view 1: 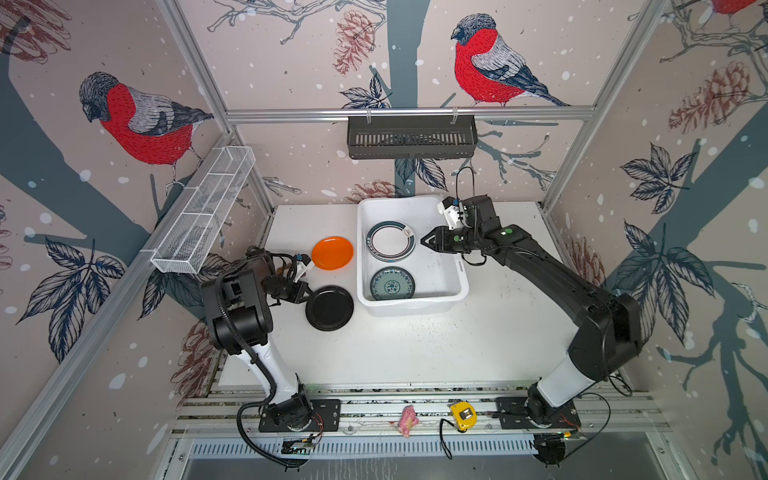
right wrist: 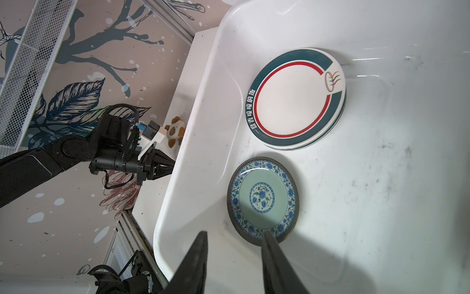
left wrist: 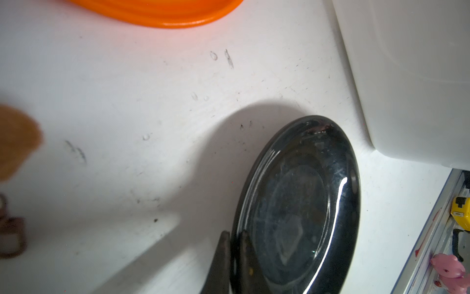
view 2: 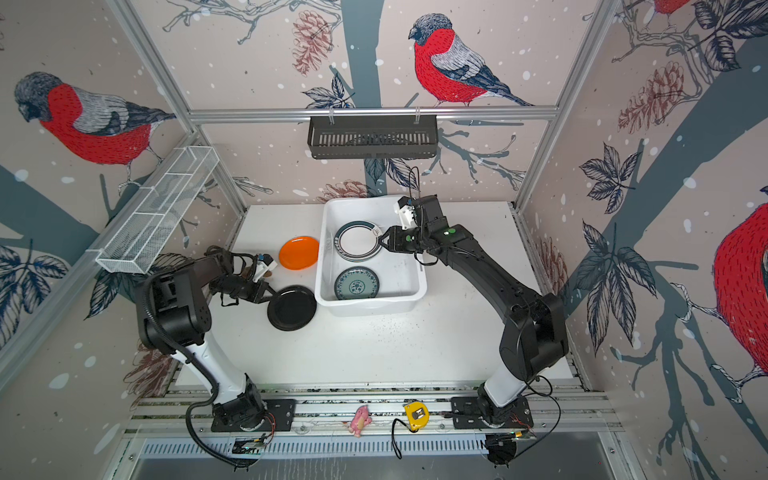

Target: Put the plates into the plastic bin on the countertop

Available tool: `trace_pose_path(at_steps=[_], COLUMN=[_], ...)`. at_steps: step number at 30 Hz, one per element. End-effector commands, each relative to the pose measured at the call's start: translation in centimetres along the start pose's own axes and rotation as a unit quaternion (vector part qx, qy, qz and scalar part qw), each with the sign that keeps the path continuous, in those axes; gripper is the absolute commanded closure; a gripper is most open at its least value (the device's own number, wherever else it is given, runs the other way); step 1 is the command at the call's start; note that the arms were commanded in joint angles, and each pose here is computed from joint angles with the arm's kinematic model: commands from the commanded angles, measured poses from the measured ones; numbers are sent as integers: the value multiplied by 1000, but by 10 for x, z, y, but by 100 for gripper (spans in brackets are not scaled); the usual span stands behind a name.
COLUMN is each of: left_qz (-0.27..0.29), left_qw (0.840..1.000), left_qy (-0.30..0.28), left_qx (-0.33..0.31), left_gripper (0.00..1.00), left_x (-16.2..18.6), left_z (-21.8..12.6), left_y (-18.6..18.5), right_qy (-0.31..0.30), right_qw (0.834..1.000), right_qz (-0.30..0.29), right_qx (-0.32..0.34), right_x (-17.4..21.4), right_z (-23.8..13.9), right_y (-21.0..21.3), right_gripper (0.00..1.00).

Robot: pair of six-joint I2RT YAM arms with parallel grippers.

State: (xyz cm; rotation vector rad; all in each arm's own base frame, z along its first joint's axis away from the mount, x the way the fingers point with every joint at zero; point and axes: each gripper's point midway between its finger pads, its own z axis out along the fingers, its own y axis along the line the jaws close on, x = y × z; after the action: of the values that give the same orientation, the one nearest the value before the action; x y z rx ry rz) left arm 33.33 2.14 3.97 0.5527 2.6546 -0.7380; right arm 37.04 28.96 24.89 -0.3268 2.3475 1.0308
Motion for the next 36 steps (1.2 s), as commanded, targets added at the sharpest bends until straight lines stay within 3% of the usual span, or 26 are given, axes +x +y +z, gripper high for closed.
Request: trace_pose_path(at_steps=[1, 36], left_qz=[15, 44], left_qw=[1000, 998], left_qy=[10, -28], left_qx=[-16, -31], left_gripper=[100, 100], left_x=[0, -41], left_z=[-9, -63], left_y=[2, -18], right_qy=[-10, -10], right_qw=[1000, 1000], right_qz=[-2, -5], right_qx=[-13, -25], right_x=[-6, -10], right_z=[-2, 0], right_y=[7, 12], right_gripper=[63, 63])
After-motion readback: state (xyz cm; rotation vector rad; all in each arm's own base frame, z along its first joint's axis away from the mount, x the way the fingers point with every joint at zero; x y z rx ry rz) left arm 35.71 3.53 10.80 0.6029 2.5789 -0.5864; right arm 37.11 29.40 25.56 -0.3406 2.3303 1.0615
